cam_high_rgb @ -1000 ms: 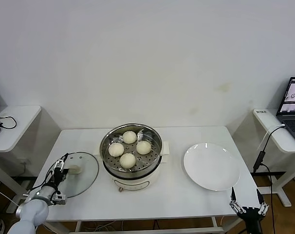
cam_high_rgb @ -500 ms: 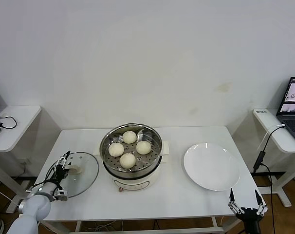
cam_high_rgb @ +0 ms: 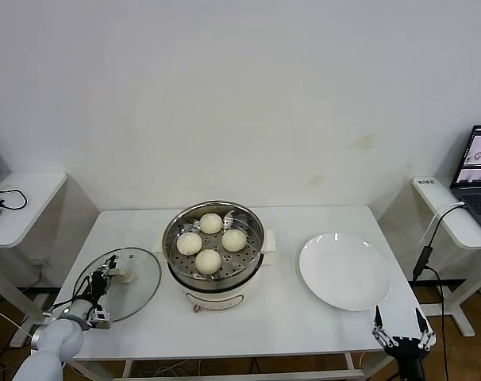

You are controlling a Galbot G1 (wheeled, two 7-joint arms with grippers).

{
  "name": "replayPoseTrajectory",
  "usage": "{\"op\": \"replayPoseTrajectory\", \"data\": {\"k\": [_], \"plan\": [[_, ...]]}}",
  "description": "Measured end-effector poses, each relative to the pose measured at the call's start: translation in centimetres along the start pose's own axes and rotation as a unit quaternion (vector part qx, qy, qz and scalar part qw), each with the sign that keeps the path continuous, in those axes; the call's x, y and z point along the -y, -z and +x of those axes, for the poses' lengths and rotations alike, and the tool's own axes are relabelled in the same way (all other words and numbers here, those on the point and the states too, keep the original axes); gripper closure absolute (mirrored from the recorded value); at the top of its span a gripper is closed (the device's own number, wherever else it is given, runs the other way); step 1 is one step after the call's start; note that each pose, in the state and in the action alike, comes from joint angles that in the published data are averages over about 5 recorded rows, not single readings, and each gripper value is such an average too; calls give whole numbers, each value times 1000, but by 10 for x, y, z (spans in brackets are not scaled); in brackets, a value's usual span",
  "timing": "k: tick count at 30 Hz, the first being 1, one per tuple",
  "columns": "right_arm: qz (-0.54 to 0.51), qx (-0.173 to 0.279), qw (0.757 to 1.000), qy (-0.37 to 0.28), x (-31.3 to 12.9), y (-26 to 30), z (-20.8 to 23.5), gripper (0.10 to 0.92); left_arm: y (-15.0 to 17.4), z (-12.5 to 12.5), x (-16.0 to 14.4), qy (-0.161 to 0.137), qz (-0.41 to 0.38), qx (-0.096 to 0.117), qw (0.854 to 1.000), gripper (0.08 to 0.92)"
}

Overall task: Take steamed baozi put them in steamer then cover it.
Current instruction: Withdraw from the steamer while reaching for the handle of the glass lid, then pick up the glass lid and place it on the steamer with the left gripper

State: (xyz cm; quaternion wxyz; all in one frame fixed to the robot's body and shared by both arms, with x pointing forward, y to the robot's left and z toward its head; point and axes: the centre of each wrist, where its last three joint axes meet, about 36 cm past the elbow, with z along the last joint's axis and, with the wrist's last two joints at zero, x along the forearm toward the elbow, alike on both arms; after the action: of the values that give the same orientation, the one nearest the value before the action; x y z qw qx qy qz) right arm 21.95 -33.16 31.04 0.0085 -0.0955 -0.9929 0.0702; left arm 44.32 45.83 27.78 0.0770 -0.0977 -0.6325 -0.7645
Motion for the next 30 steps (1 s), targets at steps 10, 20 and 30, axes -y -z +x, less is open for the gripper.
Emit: {"op": "replayPoseTrajectory", "data": {"k": [10,20,30], "plan": [[3,1,1000,13,-5,1,0,200,-2,13,-4,14,12,-8,1000,843],[9,12,999,31,-8,7,-5,200,-7,37,-35,47,12,-34,998,845],[16,22,998,52,-11,9,-14,200,-11,77,-83,84,37,-98,991,845]]}}
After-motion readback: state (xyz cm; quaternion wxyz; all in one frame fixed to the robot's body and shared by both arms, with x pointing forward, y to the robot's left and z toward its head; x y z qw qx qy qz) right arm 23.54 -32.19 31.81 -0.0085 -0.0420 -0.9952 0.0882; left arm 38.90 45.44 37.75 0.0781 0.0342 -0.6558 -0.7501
